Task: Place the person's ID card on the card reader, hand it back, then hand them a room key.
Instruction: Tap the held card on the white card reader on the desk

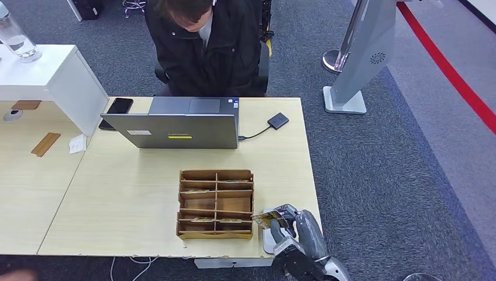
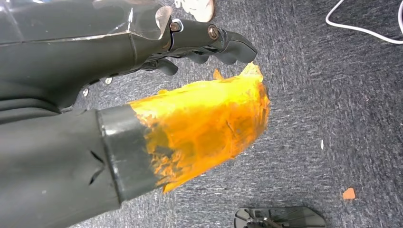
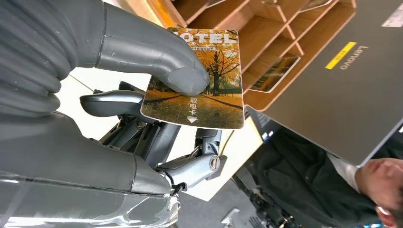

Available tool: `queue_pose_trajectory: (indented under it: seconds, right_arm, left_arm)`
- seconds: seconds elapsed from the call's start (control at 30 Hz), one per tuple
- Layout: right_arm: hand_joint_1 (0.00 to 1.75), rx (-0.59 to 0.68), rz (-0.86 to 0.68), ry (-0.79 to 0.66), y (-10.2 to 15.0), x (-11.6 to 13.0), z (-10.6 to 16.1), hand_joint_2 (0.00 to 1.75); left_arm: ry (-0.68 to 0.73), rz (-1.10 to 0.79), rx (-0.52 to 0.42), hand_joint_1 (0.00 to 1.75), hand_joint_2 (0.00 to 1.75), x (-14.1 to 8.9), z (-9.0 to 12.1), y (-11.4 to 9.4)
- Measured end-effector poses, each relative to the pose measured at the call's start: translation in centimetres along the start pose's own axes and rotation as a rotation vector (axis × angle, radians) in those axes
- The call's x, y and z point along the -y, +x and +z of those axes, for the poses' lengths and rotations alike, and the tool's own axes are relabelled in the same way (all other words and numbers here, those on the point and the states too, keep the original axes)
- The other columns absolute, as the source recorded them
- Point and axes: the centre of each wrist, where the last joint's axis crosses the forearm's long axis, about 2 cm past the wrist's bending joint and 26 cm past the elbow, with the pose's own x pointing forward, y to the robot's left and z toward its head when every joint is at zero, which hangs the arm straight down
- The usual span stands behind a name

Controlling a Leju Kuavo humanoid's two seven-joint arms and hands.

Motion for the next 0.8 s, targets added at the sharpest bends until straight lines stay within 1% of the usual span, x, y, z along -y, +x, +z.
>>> queue_pose_trajectory:
  seconds: [0.27,0.57,0.8]
  right_arm:
    - [1.75,-0.044,-0.005,0.010,-0.7,-0.3,0.3,1.75]
    - [1.75,-0.057,-0.005,0.014,-1.0,-0.4,0.4,1.75]
    - [1.75,-0.109,-0.020,0.022,-1.7,-0.7,0.8,1.75]
  left_arm:
    - [-0.001,-0.005,0.003,0.00,0.00,0.0,0.0,0.0]
    - [-0.001,-0.007,0.004,0.00,0.00,0.0,0.0,0.0]
    - [-0.003,-0.012,0.006,0.00,0.00,0.0,0.0,0.0]
